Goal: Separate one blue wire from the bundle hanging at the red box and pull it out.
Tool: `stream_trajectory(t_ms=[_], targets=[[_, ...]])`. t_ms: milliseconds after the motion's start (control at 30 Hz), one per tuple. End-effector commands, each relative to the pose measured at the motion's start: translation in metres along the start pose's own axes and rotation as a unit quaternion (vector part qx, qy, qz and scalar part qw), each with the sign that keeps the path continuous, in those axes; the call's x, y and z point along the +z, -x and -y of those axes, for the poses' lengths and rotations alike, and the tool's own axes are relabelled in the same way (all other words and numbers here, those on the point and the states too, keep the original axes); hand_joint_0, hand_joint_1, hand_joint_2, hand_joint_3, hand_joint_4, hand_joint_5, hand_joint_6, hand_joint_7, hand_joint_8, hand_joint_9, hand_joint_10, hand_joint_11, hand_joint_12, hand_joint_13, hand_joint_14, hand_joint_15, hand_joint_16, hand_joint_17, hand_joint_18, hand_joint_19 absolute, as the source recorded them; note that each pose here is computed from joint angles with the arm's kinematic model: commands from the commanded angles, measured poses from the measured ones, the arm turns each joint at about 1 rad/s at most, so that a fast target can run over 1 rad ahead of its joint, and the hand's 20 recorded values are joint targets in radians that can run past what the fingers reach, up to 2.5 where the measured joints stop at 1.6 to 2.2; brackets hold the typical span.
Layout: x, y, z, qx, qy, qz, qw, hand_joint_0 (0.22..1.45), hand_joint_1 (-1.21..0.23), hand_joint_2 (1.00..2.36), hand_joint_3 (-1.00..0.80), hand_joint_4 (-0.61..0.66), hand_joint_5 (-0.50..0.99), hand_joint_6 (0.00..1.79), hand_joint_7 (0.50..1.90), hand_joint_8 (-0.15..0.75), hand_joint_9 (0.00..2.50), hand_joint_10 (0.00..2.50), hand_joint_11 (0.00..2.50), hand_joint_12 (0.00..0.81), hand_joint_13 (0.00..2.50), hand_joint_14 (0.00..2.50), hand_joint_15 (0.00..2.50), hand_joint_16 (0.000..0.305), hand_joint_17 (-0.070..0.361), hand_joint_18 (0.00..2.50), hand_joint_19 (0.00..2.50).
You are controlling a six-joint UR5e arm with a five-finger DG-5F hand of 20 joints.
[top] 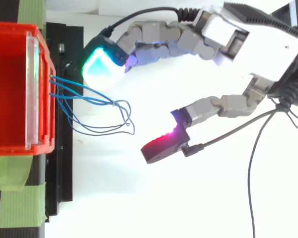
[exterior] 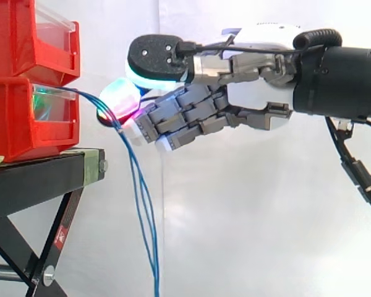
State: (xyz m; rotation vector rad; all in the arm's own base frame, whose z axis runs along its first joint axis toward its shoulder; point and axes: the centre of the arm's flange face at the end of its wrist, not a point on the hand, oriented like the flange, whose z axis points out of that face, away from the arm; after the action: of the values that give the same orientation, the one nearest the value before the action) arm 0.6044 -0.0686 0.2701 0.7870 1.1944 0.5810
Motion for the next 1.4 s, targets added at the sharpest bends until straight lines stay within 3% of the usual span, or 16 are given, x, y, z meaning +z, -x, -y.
stream_trajectory(t_ms=[0, 200, 567, 733, 900, 1200, 1267, 1367], targets=[[0.002, -0.014, 0.007, 0.005, 0.003, -0.002, 1.0, 0.56, -0.7, 1.0, -0.5, 0.29, -0.17, 0.5, 0.87, 0.326, 0.66, 0.01, 0.33, 0.394, 0.57, 0.01, 0.34, 0.054, 0.121, 0.53, 0.38], [0.004, -0.023, 0.008, 0.007, 0.009, 0.001, 0.9999, 0.56, -0.7, 1.0, -0.5, 0.3, -0.16, 0.5, 0.87, 0.328, 0.67, 0.01, 0.33, 0.393, 0.58, 0.01, 0.35, 0.054, 0.121, 0.53, 0.38], [0.001, -0.031, 0.005, 0.002, 0.007, -0.01, 0.9999, 0.57, -0.69, 1.0, -0.5, 0.3, -0.16, 0.5, 0.87, 0.325, 0.68, 0.01, 0.33, 0.391, 0.59, 0.01, 0.36, 0.053, 0.119, 0.55, 0.4], [-0.001, -0.053, 0.03, 0.002, -0.011, -0.025, 0.9996, 0.57, -0.69, 1.0, -0.5, 0.3, -0.16, 0.5, 0.88, 0.326, 0.68, 0.01, 0.34, 0.389, 0.61, 0.01, 0.36, 0.053, 0.119, 0.56, 0.4], [-0.001, -0.052, 0.031, 0.018, -0.012, -0.027, 0.9994, 0.58, -0.69, 1.0, -0.5, 0.31, -0.16, 0.5, 0.89, 0.325, 0.69, 0.01, 0.35, 0.389, 0.61, 0.01, 0.37, 0.052, 0.118, 0.57, 0.41], [-0.003, -0.053, 0.033, 0.016, -0.016, -0.037, 0.9991, 0.58, -0.68, 1.0, -0.49, 0.31, -0.15, 0.5, 0.91, 0.325, 0.7, 0.01, 0.36, 0.389, 0.62, 0.01, 0.38, 0.052, 0.117, 0.58, 0.42], [-0.002, -0.051, 0.033, 0.024, -0.015, -0.034, 0.999, 0.58, -0.68, 1.0, -0.49, 0.31, -0.15, 0.5, 0.93, 0.326, 0.7, 0.01, 0.36, 0.391, 0.63, 0.01, 0.38, 0.052, 0.117, 0.58, 0.41], [0.001, -0.049, 0.033, 0.064, -0.007, -0.026, 0.9976, 0.58, -0.68, 1.0, -0.49, 0.32, -0.15, 0.5, 0.97, 0.325, 0.7, 0.01, 0.37, 0.392, 0.63, 0.01, 0.38, 0.052, 0.117, 0.58, 0.42]])
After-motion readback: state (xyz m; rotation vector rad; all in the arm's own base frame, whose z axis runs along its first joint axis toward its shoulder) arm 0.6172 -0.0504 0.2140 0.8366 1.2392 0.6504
